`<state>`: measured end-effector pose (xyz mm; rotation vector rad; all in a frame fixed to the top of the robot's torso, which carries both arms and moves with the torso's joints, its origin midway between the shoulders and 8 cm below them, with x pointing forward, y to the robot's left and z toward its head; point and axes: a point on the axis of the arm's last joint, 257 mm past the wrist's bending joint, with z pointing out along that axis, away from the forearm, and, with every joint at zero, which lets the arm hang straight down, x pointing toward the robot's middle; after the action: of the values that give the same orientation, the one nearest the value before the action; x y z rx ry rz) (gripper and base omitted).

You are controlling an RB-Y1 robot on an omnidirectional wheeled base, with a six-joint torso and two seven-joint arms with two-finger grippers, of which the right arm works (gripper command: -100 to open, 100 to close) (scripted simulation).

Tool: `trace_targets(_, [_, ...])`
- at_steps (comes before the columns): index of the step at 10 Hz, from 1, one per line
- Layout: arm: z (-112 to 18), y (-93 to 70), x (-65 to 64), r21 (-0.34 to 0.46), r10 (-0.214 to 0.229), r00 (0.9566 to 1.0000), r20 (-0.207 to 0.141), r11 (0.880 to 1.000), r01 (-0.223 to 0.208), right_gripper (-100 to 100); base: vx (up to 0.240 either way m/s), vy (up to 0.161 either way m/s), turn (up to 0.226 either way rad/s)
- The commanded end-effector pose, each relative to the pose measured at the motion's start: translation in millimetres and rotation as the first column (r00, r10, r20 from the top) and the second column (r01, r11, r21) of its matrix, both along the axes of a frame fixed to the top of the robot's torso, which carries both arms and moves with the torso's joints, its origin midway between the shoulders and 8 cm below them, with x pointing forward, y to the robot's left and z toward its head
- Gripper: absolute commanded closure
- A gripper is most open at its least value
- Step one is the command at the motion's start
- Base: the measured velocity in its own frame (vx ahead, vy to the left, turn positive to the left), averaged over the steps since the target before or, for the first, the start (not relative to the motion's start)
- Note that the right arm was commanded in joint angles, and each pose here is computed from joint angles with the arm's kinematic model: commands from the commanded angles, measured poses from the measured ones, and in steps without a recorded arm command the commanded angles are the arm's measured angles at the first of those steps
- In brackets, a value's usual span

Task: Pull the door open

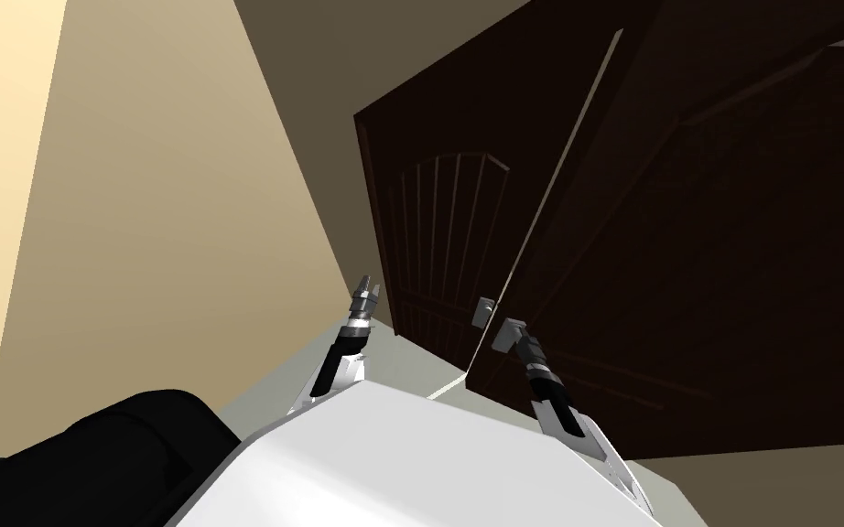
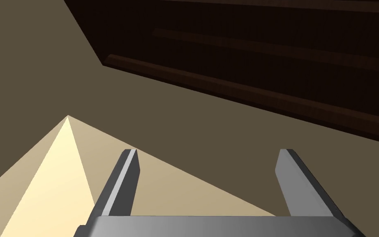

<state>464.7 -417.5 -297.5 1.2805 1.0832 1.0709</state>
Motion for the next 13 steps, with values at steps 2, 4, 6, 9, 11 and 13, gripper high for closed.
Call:
trace_targets(2, [-2.2,-1.3,-1.7,0.002,-0.003,1.0000,-0.005,1.000,0.003,100,-0.018,-0.001,-0.001])
trace_targets(4, [-7.6,-4.3,-8.1,0.000,-0.001,0.9998,-0.018,1.000,0.001,100,-0.065,-0.030,0.017])
trace_targets(6, [-8.3,-4.1,-10.9,-0.001,0.009,0.9998,-0.020,1.000,-0.009,100,-0.184,-0.065,0.065])
trace_targets(9, [-5.8,5.6,-13.9,-0.001,0.056,0.9983,-0.016,0.998,-0.056,100,-0.238,-0.069,0.119])
trace_targets(11, [-2.2,19.0,-14.6,0.003,0.107,0.9942,-0.008,0.994,-0.107,100,-0.289,-0.126,0.211])
trace_targets(13, [1.1,33.1,-15.1,0.009,0.155,0.9879,0.000,0.988,-0.155,100,-0.193,-0.114,0.172])
